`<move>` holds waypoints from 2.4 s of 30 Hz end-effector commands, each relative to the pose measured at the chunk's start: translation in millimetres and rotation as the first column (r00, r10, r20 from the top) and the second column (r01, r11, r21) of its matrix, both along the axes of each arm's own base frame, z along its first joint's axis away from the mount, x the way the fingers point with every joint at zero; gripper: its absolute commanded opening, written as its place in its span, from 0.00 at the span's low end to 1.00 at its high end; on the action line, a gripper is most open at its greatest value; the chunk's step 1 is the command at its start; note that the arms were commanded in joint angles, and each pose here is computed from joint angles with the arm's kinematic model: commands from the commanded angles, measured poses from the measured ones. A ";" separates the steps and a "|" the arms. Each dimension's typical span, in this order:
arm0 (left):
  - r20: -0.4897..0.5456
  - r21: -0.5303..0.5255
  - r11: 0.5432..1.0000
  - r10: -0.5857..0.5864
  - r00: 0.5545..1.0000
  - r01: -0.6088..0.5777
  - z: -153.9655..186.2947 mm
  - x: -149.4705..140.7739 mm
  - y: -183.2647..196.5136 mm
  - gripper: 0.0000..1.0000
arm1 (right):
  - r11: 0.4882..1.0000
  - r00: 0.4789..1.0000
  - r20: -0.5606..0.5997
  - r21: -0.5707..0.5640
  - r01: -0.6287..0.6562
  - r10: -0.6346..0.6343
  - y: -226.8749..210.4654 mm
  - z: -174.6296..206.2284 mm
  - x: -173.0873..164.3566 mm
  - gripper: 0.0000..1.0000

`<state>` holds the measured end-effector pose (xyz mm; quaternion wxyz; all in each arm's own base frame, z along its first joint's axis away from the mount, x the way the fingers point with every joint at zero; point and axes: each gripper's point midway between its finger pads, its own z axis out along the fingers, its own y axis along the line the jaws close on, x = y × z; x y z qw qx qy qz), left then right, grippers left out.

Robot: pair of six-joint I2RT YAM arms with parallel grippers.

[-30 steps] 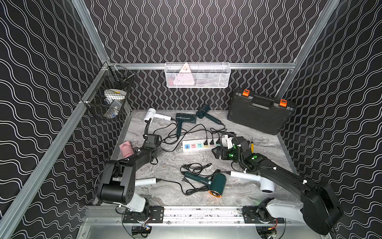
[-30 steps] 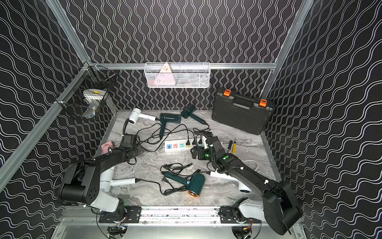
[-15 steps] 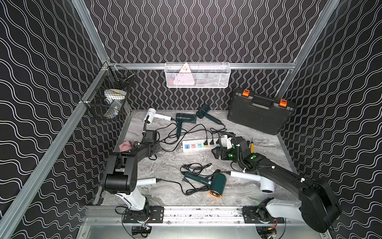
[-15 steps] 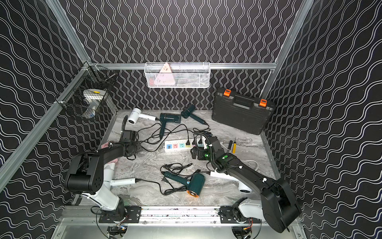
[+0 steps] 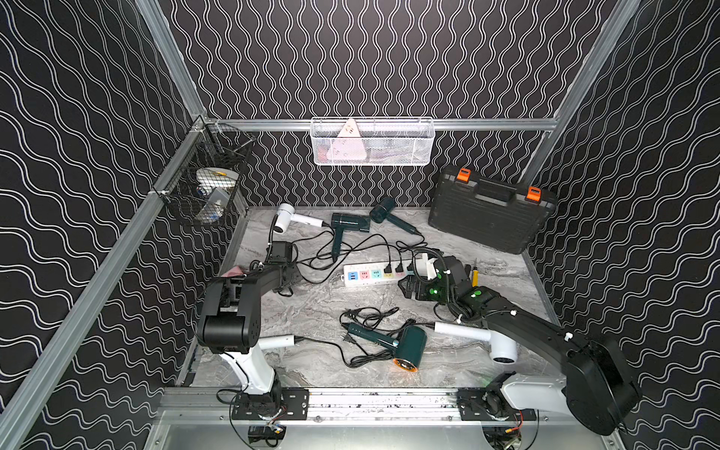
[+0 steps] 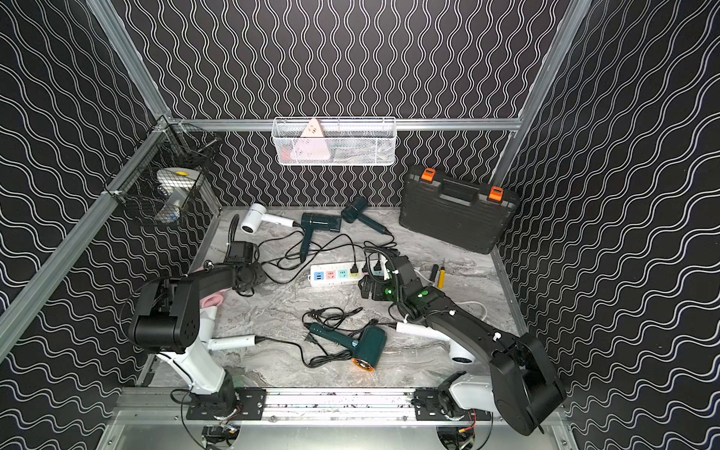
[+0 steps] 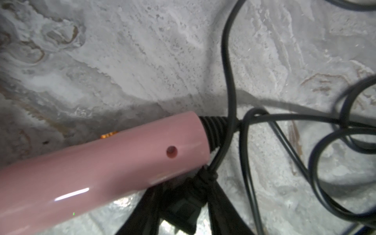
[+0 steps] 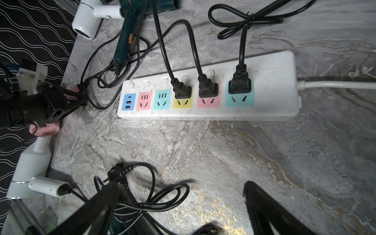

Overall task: Charge the blow dryers
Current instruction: Pick up the plug from the center of the board.

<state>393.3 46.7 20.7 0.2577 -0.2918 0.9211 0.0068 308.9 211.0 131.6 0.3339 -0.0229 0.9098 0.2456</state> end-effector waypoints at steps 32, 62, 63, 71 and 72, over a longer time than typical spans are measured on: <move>0.251 0.058 0.951 -0.307 0.918 0.303 106.5 -3.5 -127.5 0.29 | 0.998 0.999 -0.037 0.057 -0.023 0.025 15.6 31.2 7.2 1.00; 0.556 0.370 0.657 -0.723 0.411 0.656 149.8 -87.7 -286.7 0.25 | 0.940 0.886 -0.366 0.287 -0.183 0.284 80.9 69.0 15.1 0.61; 0.554 0.376 0.655 -0.726 0.408 0.655 148.8 -88.3 -287.8 0.25 | 0.938 0.883 -0.371 0.293 -0.183 0.288 83.0 67.4 15.5 0.60; 0.508 0.413 0.635 -0.756 0.414 0.653 137.5 -86.3 -296.9 0.25 | 0.930 0.858 -0.393 0.290 -0.225 0.330 103.1 53.4 6.4 0.52; 0.506 0.414 0.634 -0.757 0.413 0.653 137.4 -86.1 -297.6 0.25 | 0.931 0.855 -0.399 0.285 -0.228 0.332 104.5 49.8 4.4 0.52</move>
